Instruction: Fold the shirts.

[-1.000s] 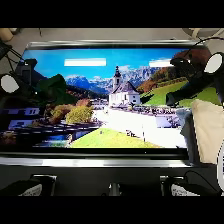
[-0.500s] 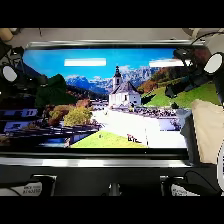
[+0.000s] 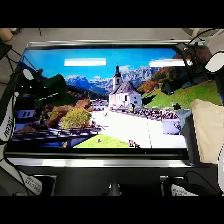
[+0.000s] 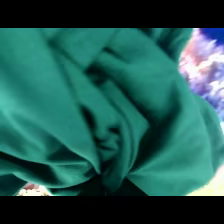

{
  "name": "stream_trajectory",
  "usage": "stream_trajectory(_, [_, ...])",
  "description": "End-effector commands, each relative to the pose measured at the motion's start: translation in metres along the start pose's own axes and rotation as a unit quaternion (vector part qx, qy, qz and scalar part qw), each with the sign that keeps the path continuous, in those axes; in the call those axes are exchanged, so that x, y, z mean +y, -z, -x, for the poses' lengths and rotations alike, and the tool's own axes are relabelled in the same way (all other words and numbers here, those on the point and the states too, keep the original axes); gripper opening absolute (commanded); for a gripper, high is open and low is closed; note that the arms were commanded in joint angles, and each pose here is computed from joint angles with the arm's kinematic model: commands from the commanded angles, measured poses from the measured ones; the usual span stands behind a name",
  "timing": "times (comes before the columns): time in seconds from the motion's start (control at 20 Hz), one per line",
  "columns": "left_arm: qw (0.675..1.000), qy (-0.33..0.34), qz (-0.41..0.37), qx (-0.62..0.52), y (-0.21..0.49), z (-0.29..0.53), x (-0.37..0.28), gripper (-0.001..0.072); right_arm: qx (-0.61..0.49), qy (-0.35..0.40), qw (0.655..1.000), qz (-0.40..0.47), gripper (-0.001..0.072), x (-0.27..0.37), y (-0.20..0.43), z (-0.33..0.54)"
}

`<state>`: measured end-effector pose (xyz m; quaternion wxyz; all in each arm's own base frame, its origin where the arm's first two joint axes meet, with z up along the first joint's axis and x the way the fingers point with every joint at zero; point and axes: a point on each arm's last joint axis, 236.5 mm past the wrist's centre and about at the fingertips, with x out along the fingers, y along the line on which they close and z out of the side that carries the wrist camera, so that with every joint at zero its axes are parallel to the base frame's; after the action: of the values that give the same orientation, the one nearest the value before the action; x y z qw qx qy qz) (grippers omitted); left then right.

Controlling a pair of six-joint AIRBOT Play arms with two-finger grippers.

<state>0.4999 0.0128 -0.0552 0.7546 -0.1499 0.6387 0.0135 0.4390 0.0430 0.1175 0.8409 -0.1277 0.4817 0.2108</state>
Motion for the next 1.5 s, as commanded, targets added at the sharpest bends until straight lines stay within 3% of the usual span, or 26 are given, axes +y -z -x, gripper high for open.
stream_trajectory(0.0, [0.991,0.015,-0.086,-0.099,-0.037,0.073,-0.029,0.0028,-0.020,0.027,0.999,0.042,0.0670,-0.005,-0.010,0.023])
stream_trajectory(0.2, [0.923,0.038,-0.214,-0.317,-0.023,0.276,-0.115,0.0028,-0.082,0.112,0.987,0.077,0.0669,-0.014,-0.029,0.108])
stream_trajectory(0.4, [0.870,0.094,-0.297,-0.383,0.073,0.380,-0.186,0.0028,-0.131,0.118,0.980,0.093,0.0670,0.028,-0.016,0.192])
stream_trajectory(0.6, [0.854,0.148,-0.386,-0.315,0.141,0.345,-0.252,0.0028,-0.071,0.088,0.990,0.079,0.0670,0.067,0.046,0.224])
stream_trajectory(0.85, [0.852,0.231,-0.433,-0.181,0.222,0.200,-0.357,0.0028,0.016,0.093,0.994,0.052,0.0669,0.059,0.087,0.216])
stream_trajectory(0.95, [0.860,0.225,-0.447,-0.098,0.266,0.122,-0.378,0.0029,0.031,0.107,0.993,0.044,0.0670,0.044,0.086,0.205])
stream_trajectory(1.0, [0.868,0.212,-0.446,-0.053,0.286,0.086,-0.380,0.0159,0.037,0.104,0.993,0.041,0.0670,0.040,0.082,0.197])
stream_trajectory(1.05, [0.875,0.204,-0.438,-0.015,0.299,0.063,-0.380,0.0507,0.047,0.094,0.994,0.038,0.0670,0.037,0.079,0.185])
stream_trajectory(1.1, [0.887,0.194,-0.418,0.025,0.307,0.050,-0.375,0.0707,0.061,0.083,0.994,0.036,0.0670,0.034,0.078,0.173])
stream_trajectory(1.3, [0.902,0.119,-0.411,0.056,0.266,0.078,-0.312,0.0714,0.132,0.023,0.991,0.024,0.0666,0.031,0.092,0.105])
stream_trajectory(1.45, [0.923,0.028,-0.382,0.044,0.216,0.101,-0.220,0.0710,0.173,-0.089,0.981,-0.002,0.0666,0.074,0.131,0.037])
